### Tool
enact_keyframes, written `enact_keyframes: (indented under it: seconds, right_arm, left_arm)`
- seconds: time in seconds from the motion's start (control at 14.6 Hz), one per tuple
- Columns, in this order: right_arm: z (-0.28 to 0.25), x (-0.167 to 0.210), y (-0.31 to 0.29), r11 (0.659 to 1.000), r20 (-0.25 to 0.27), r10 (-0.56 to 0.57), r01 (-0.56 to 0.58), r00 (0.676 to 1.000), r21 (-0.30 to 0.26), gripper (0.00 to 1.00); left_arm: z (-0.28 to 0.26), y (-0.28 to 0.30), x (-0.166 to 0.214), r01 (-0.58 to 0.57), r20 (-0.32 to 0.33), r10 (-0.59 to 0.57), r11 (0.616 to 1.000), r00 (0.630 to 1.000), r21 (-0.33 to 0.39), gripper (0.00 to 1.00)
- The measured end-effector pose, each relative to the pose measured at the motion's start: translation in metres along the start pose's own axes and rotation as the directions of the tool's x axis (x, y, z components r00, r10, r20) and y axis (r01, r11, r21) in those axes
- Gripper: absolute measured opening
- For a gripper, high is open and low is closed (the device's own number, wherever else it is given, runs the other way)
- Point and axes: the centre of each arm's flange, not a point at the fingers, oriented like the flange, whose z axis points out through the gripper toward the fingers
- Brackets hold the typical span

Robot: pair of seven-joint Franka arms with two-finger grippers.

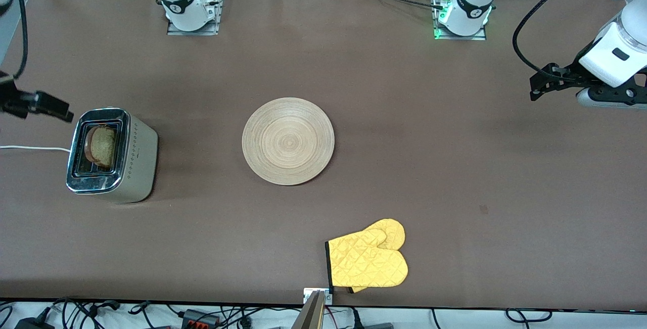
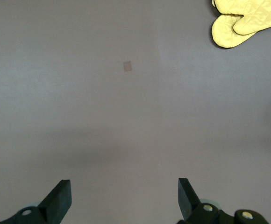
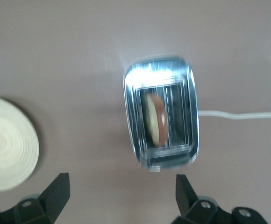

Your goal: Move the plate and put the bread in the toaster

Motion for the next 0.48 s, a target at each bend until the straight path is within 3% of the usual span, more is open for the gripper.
enact_keyframes:
  seconds: [0.21,0.48]
  right_arm:
    - [0.002,-0.037,0.017,0.999,0.029,0.032,-0.033,0.999,0.028,1.00]
    - [0.003,-0.045,0.014,0.999,0.019,0.022,-0.023,1.000,0.037,1.00]
  left_arm:
    - [0.000,0.000,0.000,0.000,0.000,0.000,1.000,1.000,0.000,1.00]
    - [0.000,0.000,0.000,0.000,0.000,0.000,1.000,1.000,0.000,1.00]
